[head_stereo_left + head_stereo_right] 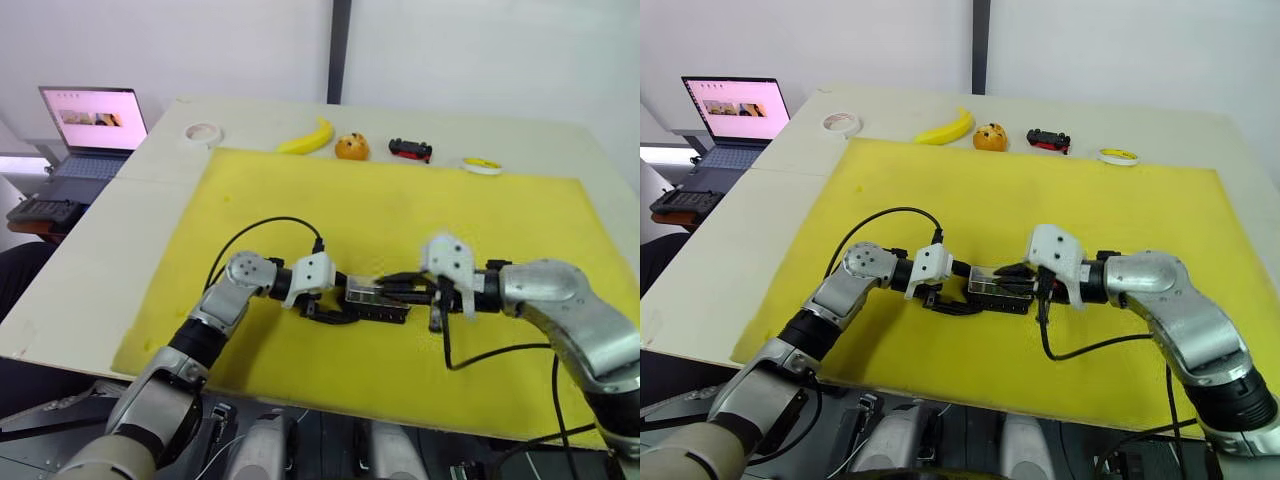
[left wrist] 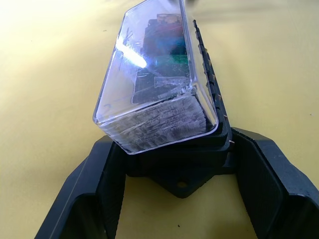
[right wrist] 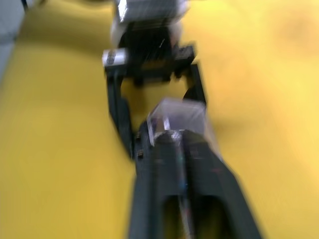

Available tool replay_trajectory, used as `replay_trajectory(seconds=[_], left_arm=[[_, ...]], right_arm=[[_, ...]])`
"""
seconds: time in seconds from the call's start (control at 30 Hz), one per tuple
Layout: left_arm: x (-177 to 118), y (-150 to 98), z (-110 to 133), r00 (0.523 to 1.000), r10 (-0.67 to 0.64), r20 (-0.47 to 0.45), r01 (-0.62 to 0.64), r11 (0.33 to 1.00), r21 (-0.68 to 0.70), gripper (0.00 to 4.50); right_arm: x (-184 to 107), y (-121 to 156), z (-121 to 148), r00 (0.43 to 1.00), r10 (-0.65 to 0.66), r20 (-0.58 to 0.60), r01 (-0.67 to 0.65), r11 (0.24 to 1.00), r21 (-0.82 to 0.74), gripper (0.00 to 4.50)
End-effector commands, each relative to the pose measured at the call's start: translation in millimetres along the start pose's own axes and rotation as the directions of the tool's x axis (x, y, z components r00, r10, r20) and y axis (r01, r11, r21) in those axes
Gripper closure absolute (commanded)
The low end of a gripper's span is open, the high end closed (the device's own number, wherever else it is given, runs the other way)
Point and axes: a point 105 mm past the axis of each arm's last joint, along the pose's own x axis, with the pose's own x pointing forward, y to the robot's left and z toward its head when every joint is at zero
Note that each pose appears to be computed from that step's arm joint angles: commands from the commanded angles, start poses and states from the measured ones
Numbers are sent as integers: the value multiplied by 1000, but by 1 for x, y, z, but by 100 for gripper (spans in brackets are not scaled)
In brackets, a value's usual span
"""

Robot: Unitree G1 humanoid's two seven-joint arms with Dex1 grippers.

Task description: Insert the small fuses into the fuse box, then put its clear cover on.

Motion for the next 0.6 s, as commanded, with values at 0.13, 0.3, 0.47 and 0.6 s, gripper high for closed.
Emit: replay_trajectory(seconds=[0.13, 0.3, 0.47, 0.6], left_arm=[[-3, 3, 1, 1000, 11, -9, -11, 1000, 23, 191], [-2, 2, 1, 1000, 9, -8, -9, 1000, 27, 191], [-1, 1, 2, 1000, 9, -6, -8, 1000, 28, 191], [-2, 1, 1, 1000, 9, -8, -9, 1000, 27, 191]], right_arm=[[-1, -12, -3, 998, 35, -44, -32, 997, 66, 66], [7, -10, -12, 993, 84, -87, -74, 991, 116, 10], [11, -9, -14, 990, 100, -101, -88, 989, 117, 10], [14, -10, -18, 988, 94, -118, -82, 991, 106, 10]])
